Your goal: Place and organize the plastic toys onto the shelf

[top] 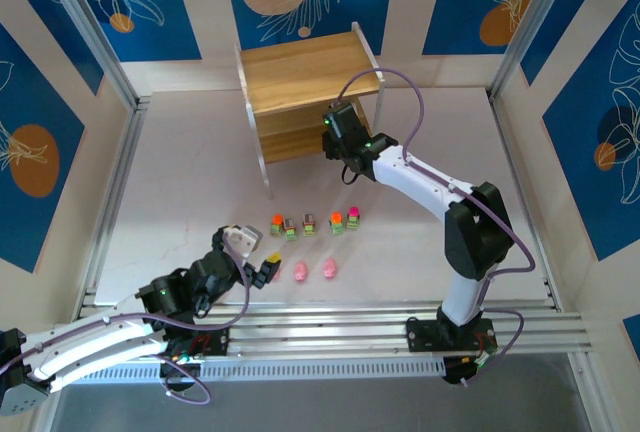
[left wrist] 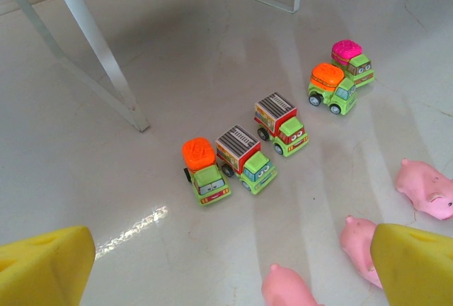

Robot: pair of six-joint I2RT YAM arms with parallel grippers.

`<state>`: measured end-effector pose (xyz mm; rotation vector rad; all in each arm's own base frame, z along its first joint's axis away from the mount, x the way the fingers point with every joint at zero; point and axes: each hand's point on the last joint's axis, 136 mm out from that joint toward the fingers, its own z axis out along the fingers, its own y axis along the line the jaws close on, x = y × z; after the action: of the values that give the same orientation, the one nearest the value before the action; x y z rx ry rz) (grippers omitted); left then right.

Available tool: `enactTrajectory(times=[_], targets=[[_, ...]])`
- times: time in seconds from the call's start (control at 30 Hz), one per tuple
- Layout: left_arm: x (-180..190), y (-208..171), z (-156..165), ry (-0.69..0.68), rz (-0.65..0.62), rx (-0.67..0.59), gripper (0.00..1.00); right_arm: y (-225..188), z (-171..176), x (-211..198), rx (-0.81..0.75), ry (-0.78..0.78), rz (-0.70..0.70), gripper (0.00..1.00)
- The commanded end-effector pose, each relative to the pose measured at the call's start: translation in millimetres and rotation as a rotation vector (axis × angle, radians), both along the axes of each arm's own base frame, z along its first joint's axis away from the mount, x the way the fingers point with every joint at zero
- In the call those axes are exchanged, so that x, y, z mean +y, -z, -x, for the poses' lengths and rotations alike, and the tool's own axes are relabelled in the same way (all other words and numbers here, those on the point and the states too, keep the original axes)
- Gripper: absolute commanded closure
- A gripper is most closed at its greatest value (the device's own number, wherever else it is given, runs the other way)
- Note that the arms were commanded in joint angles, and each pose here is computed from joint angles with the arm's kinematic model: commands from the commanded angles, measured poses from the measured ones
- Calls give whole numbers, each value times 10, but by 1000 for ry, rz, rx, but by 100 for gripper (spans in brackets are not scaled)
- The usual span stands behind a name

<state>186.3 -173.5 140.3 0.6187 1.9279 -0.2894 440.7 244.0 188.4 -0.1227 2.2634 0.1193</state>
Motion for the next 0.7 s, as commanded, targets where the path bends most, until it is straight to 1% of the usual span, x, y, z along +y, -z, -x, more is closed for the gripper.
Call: enactTrajectory(times=[0.0,0.33,0.67], targets=[[-2,-6,-8,-2,19,-2,0,-68,-130,1,-38,32,-28,69],[-3,-3,-9,-1,16,-2,0,-81,-171,-49,-84,80,-52,69],[-1,-6,-8,-1,18,-2,0,19,-157,-57,-66,71,-23,62]])
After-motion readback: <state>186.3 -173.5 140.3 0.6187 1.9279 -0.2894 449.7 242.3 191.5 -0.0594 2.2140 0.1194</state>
